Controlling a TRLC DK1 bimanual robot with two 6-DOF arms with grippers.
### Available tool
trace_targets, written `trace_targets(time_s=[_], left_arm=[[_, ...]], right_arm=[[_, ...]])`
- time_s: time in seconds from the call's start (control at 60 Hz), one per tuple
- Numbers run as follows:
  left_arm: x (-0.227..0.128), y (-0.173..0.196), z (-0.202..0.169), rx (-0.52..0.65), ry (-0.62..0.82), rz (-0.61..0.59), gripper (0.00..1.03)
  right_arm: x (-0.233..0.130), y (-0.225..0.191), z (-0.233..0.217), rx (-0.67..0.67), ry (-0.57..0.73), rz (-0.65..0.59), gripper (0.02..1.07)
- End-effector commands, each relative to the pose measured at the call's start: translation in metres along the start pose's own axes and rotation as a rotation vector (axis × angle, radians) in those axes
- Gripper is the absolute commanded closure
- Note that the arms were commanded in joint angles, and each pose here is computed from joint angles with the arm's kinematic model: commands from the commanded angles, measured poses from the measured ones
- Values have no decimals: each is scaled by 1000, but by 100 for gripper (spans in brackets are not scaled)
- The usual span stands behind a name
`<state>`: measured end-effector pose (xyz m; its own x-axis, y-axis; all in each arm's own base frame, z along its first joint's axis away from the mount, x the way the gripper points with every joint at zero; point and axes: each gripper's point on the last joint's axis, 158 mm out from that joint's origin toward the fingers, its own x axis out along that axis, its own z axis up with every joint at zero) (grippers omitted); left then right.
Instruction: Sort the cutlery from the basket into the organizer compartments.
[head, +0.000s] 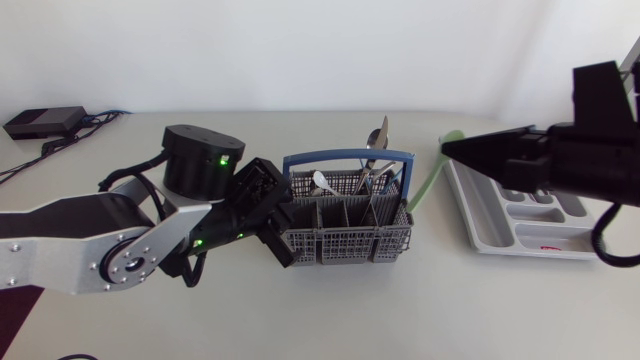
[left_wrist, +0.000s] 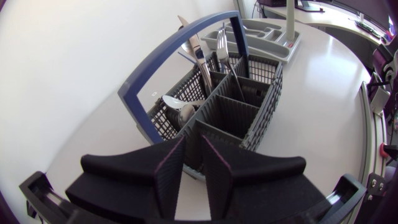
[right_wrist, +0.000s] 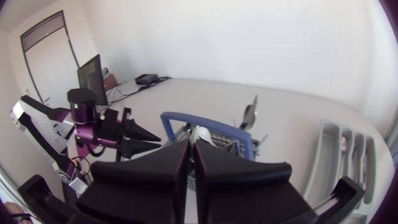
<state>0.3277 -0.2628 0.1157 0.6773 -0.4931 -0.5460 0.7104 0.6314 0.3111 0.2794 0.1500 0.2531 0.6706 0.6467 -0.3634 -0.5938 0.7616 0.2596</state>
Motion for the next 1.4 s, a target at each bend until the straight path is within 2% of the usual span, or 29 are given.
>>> trace_targets(time_s=[0.0, 0.333, 0.8, 1.15, 1.383], left_arm=[[-2, -1, 27, -3, -49, 4, 83], [25, -33, 59, 56, -53, -20, 83], [57, -44, 82, 87, -39, 39, 83], [77, -44, 87, 97, -17, 92, 83], [86, -42, 85, 94, -11, 126, 83]], right_arm=[[-17, -20, -1, -32, -8, -70, 101], [-56, -124, -49, -53, 65, -348, 101], [-102, -244, -89, -132, 123, -633, 101], [-113, -295, -120, -195, 186, -701, 101], [-107, -329, -147, -214, 235, -711, 101]])
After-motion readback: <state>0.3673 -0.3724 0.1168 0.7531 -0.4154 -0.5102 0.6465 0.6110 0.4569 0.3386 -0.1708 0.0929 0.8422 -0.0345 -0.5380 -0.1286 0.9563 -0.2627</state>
